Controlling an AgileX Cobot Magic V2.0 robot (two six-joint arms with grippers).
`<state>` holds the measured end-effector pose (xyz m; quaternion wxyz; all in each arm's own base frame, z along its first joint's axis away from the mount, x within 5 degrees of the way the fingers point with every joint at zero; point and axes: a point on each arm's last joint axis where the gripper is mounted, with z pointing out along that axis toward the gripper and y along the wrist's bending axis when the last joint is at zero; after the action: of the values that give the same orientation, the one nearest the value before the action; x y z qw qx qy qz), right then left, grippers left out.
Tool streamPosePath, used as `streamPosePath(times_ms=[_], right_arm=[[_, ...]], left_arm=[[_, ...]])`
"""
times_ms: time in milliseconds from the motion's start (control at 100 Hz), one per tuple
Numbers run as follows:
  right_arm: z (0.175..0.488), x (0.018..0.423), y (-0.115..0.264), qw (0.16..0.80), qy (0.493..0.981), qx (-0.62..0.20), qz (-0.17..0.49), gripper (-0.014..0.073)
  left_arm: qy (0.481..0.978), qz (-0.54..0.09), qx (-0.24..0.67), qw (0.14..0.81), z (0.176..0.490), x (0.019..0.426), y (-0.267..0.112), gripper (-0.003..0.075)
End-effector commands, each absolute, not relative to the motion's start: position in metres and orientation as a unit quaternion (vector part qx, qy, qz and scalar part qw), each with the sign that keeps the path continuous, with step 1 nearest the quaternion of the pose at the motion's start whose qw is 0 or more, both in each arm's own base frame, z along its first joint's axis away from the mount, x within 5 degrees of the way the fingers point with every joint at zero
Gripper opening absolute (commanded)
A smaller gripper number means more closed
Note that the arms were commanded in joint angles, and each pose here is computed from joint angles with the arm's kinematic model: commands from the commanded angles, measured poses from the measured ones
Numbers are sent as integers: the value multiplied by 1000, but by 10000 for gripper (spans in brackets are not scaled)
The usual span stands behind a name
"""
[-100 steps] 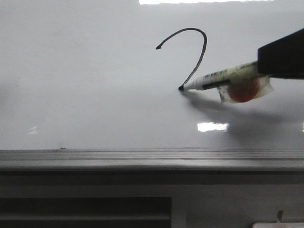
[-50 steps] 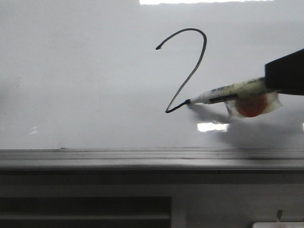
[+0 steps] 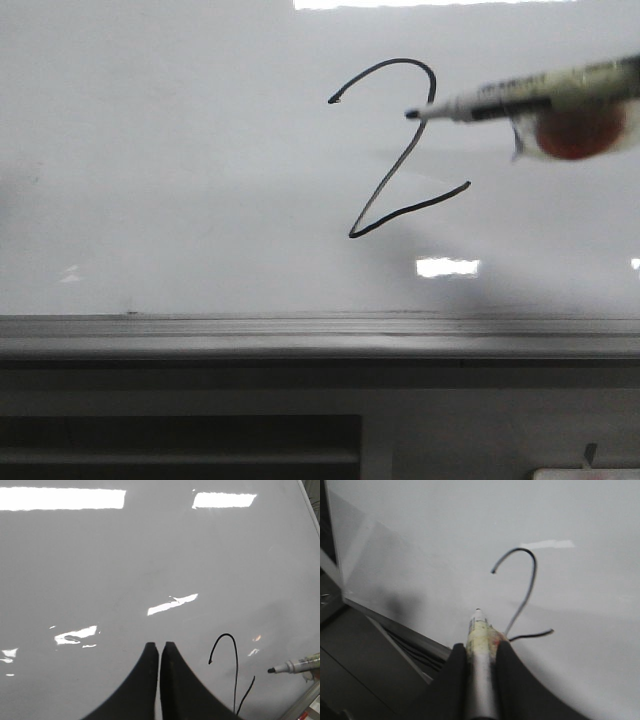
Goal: Write number 2 on whiteboard
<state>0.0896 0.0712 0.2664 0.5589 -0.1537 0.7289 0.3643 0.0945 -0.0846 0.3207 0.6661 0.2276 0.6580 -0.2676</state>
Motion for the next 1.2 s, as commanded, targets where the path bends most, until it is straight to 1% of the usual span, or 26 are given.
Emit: streamPosePath(times_ms=[0,110,190,240,290,360,480,550,670,780,970,1190], right_arm=[[294,90,75,574,701,-165,390,-55],[312,98,80,569,699,-187,391,-55],[319,107,87,545,707,-217,395,-55],[323,114,92,525,714,-241,395,-55],[325,121,97,503,720,-263,400,-55],[329,130,104,475,720,-295,411,-55],[337,143,113,443,715,-331,427,-55],[339,149,115,433,716,-347,424,-55],[345,151,118,415,709,-385,421,-55],[350,150,119,408,703,-409,415,-55],[353,147,119,399,698,-423,417,-55],[352,145,120,391,695,-430,424,-55]], left_arm=[[629,-281,207,694,338,94,-84,-20],[628,-297,225,683,340,92,-90,-19],[631,-312,248,666,343,91,-100,-14],[633,-320,264,654,345,91,-107,6],[634,-328,278,643,346,91,-115,42],[633,-333,305,629,347,90,-127,112],[638,-341,338,602,346,91,-148,258],[639,-337,359,591,343,92,-159,304],[647,-317,415,556,335,94,-177,305],[655,-303,446,530,333,98,-190,305],[650,-279,476,522,332,104,-203,305],[648,-265,494,517,328,106,-207,302]])
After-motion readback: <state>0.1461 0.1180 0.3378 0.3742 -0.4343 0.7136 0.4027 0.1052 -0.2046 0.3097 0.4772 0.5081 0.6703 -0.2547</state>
